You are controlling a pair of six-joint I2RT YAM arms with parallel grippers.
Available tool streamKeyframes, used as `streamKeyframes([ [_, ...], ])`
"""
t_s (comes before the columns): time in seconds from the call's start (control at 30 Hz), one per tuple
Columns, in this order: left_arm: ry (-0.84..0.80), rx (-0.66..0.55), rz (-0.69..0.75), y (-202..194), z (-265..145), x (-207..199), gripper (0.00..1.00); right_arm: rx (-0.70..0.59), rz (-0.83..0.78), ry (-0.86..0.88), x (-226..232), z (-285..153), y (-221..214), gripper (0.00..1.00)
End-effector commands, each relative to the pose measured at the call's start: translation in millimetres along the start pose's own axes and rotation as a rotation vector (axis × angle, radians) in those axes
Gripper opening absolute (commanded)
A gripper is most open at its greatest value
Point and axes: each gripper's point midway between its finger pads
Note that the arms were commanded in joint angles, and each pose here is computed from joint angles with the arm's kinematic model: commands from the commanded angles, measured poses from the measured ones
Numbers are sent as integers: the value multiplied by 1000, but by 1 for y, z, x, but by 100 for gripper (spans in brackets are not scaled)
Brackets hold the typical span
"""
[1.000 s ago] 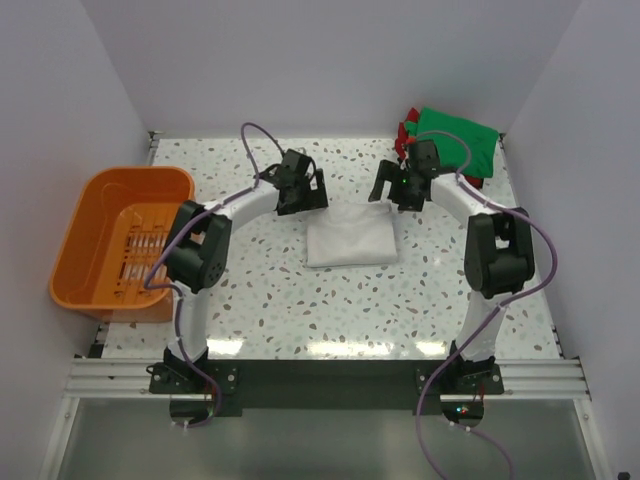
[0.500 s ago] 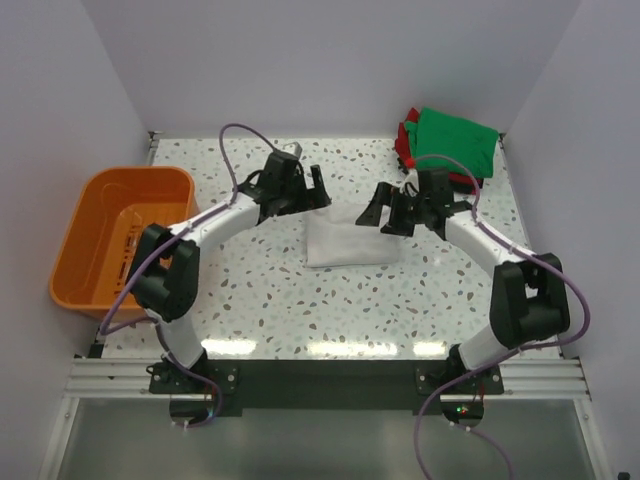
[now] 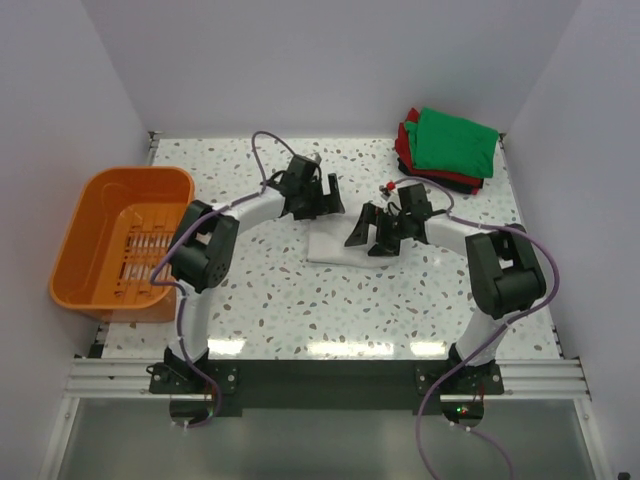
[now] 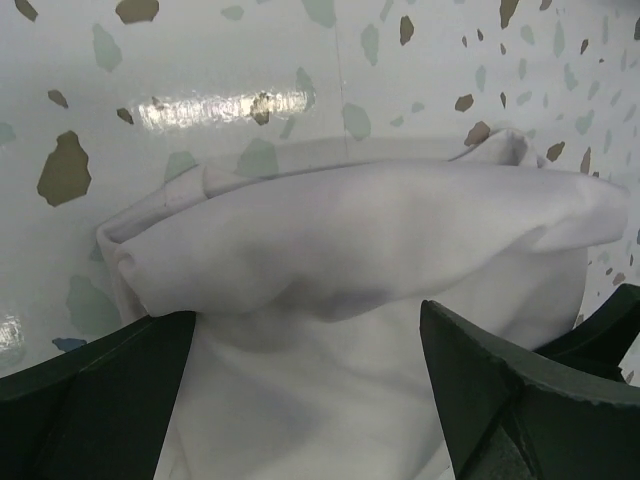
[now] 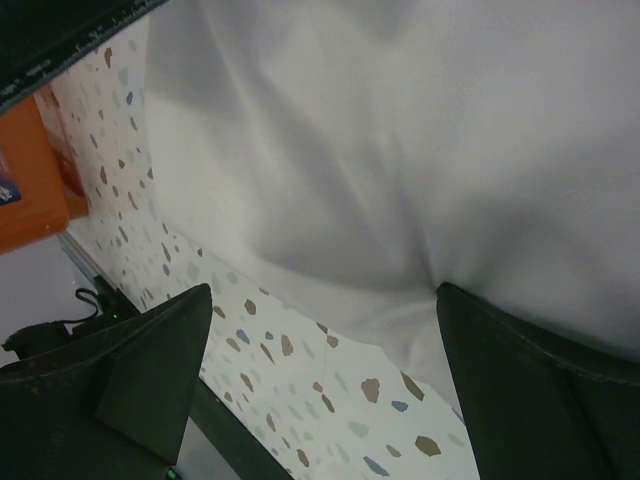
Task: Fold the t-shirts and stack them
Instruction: Fold the tshirt, then neatly place the folded tshirt to the corner
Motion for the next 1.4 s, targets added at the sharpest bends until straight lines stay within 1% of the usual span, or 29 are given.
streamKeyframes([
  [0.0,43,-28,14,18,1,9,100,-4,-13,-64,-20,8,0,99],
  [0.07,48,-19,10,18,-2,10,100,-4,-26,-60,-15,4,2,99],
  [0.13,34,-46,27,30,-12,4,100,-19,-58,-40,0,-6,8,99],
  [0.17,14,-55,36,34,-17,-1,100,-46,-86,-22,12,-17,13,99],
  [0.23,-21,-104,62,53,-37,-16,100,-79,-130,-21,29,-35,21,99],
  [0.27,-31,-119,71,59,-46,-21,100,-117,-145,-43,32,-43,28,99],
  [0.3,-43,-155,91,70,-65,-29,100,-152,-167,-42,46,-60,32,99],
  [0.37,-12,-195,104,80,-86,-27,100,-226,-196,-107,45,-77,44,99],
  [0.4,1,-221,122,83,-108,-28,100,-256,-197,-135,44,-88,50,99],
  [0.47,60,-264,124,86,-131,-19,100,-285,-196,-186,37,-96,59,99],
  [0.5,86,-298,122,83,-155,-14,100,-296,-187,-229,32,-103,65,99],
  [0.57,155,-346,100,79,-177,0,100,-307,-188,-303,17,-104,76,99],
  [0.6,170,-368,92,69,-196,6,100,-331,-199,-336,15,-107,84,99],
  [0.67,230,-390,69,56,-211,22,100,-322,-217,-379,6,-101,91,99],
  [0.7,247,-389,46,39,-222,32,100,-322,-221,-404,4,-103,95,99],
  [0.77,271,-387,29,22,-229,42,100,-306,-225,-439,-6,-95,98,98],
  [0.8,283,-368,6,5,-233,50,100,-322,-231,-459,-9,-94,104,97],
  [0.83,290,-364,-8,-2,-235,54,100,-316,-238,-485,-15,-91,106,97],
  [0.9,302,-339,-22,-23,-236,63,100,-287,-230,-504,-25,-80,107,95],
  [0.97,326,-317,-25,-37,-235,72,100,-243,-239,-483,-30,-66,104,91],
  [1.0,349,-291,-27,-45,-235,78,100,-242,-243,-474,-30,-61,106,85],
  [1.07,396,-256,-30,-56,-236,88,100,-209,-245,-475,-36,-48,104,82],
  [1.1,408,-250,-32,-59,-237,91,100,-205,-250,-486,-38,-46,105,80],
  [1.17,415,-243,-37,-63,-238,93,100,-205,-252,-506,-43,-39,108,78],
  [1.23,415,-250,-37,-63,-239,94,100,-182,-260,-517,-48,-25,106,75],
  [1.27,421,-259,-37,-62,-241,94,100,-190,-264,-534,-48,-22,110,73],
  [1.3,436,-258,-39,-63,-244,97,100,-161,-270,-555,-53,-12,104,69],
  [1.33,457,-270,-40,-61,-247,100,100,-155,-272,-569,-55,-7,102,68],
  [1.37,461,-283,-41,-57,-251,100,100,-151,-280,-584,-56,-2,101,63],
])
Point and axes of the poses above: each gripper's point midway between its finger pads, its own z axis out along the fingers, its own x axis along the line the jaws close on, y = z × x, and after that the axes turned 10 degrees about z, right-handed
